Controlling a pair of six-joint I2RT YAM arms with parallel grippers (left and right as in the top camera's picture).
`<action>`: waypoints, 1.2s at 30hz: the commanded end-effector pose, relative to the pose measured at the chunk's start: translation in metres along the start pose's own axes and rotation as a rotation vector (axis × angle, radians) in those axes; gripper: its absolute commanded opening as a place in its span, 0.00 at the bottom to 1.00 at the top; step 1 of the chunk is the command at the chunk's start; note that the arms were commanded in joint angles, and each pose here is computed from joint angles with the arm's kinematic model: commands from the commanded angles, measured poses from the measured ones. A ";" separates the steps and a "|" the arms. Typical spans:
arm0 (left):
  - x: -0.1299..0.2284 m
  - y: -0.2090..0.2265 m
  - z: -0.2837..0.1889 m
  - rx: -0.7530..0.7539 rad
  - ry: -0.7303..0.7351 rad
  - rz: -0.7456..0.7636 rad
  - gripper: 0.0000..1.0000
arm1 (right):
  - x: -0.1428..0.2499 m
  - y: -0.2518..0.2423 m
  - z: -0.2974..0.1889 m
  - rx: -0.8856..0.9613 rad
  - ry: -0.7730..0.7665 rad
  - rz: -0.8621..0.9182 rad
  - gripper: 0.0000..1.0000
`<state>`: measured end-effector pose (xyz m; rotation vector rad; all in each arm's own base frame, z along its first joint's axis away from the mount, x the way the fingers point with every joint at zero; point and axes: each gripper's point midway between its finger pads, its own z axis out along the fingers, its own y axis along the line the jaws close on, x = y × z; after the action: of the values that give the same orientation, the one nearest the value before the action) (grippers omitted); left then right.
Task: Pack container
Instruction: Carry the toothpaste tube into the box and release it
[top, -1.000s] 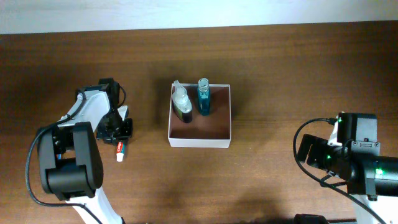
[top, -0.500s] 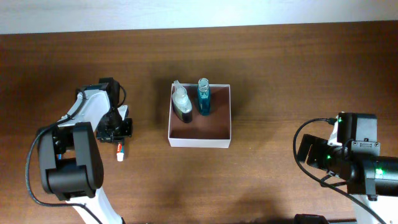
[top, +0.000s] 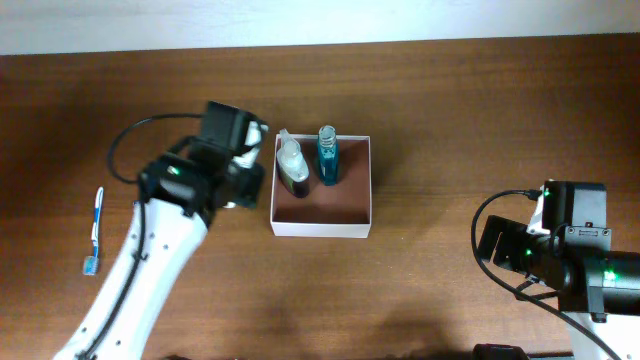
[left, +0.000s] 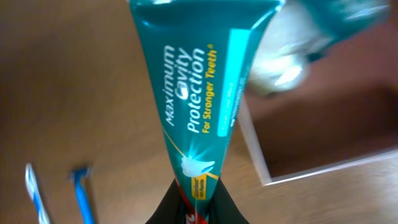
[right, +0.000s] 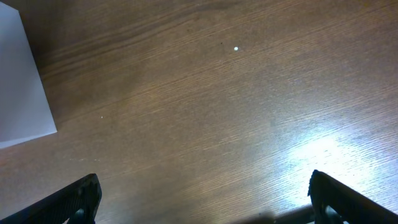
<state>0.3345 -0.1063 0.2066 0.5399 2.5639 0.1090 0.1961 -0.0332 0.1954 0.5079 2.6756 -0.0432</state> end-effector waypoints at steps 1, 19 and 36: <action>-0.016 -0.049 -0.003 0.058 -0.064 0.250 0.00 | 0.000 -0.002 0.001 0.002 0.003 0.004 0.99; 0.006 -0.151 0.100 0.261 0.084 0.643 0.05 | 0.000 -0.002 0.001 0.002 0.003 0.004 0.99; -0.043 0.002 -0.044 -0.071 -0.177 0.079 0.65 | 0.000 -0.002 0.001 0.002 0.003 0.004 0.99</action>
<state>0.3379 -0.1786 0.2142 0.9696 2.3781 0.1383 0.1960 -0.0333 0.1953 0.5080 2.6760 -0.0434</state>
